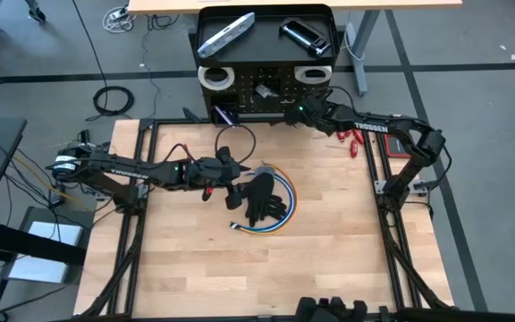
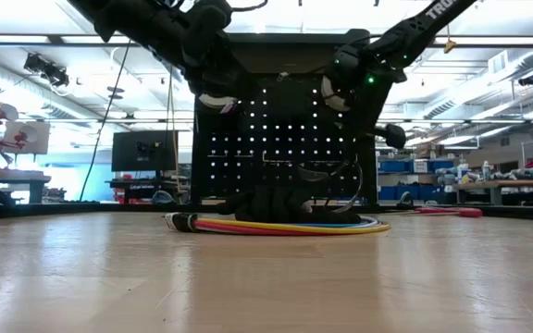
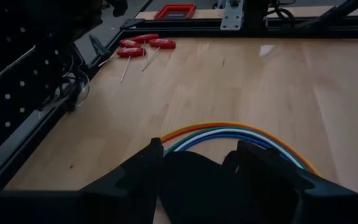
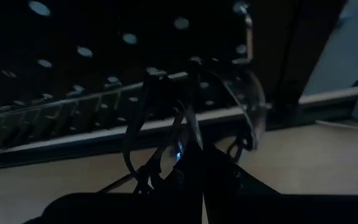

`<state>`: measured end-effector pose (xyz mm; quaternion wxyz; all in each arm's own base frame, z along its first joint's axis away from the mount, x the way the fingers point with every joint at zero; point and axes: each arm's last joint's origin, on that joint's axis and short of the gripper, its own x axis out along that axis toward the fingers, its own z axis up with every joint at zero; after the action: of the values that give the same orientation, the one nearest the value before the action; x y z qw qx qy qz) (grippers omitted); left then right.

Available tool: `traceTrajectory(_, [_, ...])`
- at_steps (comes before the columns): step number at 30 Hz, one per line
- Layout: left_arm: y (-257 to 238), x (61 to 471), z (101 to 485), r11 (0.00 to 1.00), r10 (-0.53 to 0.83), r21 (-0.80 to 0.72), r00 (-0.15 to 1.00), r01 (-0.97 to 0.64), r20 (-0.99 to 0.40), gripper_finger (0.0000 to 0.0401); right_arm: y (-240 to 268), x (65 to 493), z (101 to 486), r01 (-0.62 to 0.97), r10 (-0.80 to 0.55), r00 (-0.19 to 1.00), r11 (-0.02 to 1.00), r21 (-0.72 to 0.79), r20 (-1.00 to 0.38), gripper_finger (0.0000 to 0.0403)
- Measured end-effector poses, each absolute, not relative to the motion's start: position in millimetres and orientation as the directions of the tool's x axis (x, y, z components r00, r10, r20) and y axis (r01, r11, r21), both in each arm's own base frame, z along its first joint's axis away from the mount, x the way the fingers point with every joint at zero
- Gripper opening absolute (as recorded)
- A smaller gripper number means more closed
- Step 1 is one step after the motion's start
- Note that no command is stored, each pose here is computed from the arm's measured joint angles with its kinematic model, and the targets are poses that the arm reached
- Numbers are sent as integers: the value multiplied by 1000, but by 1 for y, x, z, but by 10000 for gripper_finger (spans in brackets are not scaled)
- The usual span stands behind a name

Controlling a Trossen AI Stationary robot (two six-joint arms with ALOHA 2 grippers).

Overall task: Hang tools onto peg board
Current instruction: Hang the safety goggle on the peg board

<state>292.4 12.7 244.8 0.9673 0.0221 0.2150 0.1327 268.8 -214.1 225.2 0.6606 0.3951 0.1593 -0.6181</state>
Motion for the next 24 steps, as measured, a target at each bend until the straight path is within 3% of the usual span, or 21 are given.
traceTrajectory(18, [13,292,245,964,266,102,872,-246,-411,211,-228,274,216,935,-712,212,-51,350,-670,6])
traceTrajectory(24, [13,292,244,964,266,103,871,-246,-413,211,-228,274,216,936,-715,206,-55,348,-668,30])
